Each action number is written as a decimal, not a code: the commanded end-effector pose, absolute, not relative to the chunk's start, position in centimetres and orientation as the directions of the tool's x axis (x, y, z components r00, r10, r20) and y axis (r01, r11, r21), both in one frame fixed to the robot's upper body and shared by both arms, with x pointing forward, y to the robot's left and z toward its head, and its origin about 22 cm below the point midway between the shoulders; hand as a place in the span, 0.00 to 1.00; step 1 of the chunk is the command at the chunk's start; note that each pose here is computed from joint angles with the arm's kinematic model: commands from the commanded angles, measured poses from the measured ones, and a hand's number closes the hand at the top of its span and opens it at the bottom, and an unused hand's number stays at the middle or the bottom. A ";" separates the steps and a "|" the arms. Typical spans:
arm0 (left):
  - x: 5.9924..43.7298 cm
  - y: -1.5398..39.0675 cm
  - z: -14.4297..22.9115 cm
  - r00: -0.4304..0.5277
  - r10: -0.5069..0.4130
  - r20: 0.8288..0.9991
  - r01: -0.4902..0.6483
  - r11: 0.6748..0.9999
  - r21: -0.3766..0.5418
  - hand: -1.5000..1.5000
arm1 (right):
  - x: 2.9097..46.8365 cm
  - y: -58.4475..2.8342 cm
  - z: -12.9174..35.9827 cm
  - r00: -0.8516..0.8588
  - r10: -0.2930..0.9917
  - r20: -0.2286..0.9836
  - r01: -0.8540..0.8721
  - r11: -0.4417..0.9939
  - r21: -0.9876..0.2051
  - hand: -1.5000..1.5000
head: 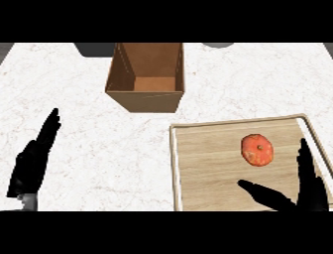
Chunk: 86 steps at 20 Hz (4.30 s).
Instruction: Pick the squash from the tray and place it in the cardboard box
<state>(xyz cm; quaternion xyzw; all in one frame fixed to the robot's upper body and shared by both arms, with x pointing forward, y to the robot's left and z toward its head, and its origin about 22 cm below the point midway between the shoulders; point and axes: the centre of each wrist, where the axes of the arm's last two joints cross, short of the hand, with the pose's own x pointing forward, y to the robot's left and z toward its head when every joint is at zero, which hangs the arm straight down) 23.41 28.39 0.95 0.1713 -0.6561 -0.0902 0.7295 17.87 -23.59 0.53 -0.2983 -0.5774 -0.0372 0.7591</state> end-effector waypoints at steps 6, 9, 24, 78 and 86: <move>23.5 27.6 0.5 0.123 -0.354 0.927 -0.101 0.925 0.367 0.50 | 19.4 -22.4 -0.9 0.337 0.277 0.900 0.364 0.843 -0.396 1.00; 22.6 28.3 1.0 0.128 -0.345 0.930 -0.089 0.930 0.357 0.50 | 19.9 -24.0 -0.7 0.329 0.321 0.888 0.411 0.798 -0.441 1.00; 25.4 25.7 2.7 0.009 -0.375 0.927 0.025 0.927 0.375 0.50 | 26.9 -27.9 3.8 -0.190 0.952 0.238 0.058 0.253 -0.966 1.00; 25.3 27.1 2.8 0.077 -0.357 0.931 -0.047 0.931 0.361 0.50 | 45.4 -3.8 14.8 -0.663 0.455 0.594 -0.526 0.281 -0.803 0.00; 25.8 25.5 1.6 0.048 -0.372 0.927 -0.010 0.928 0.373 0.50 | 45.3 -4.1 14.6 -0.593 0.328 0.735 -0.575 0.466 -0.672 0.00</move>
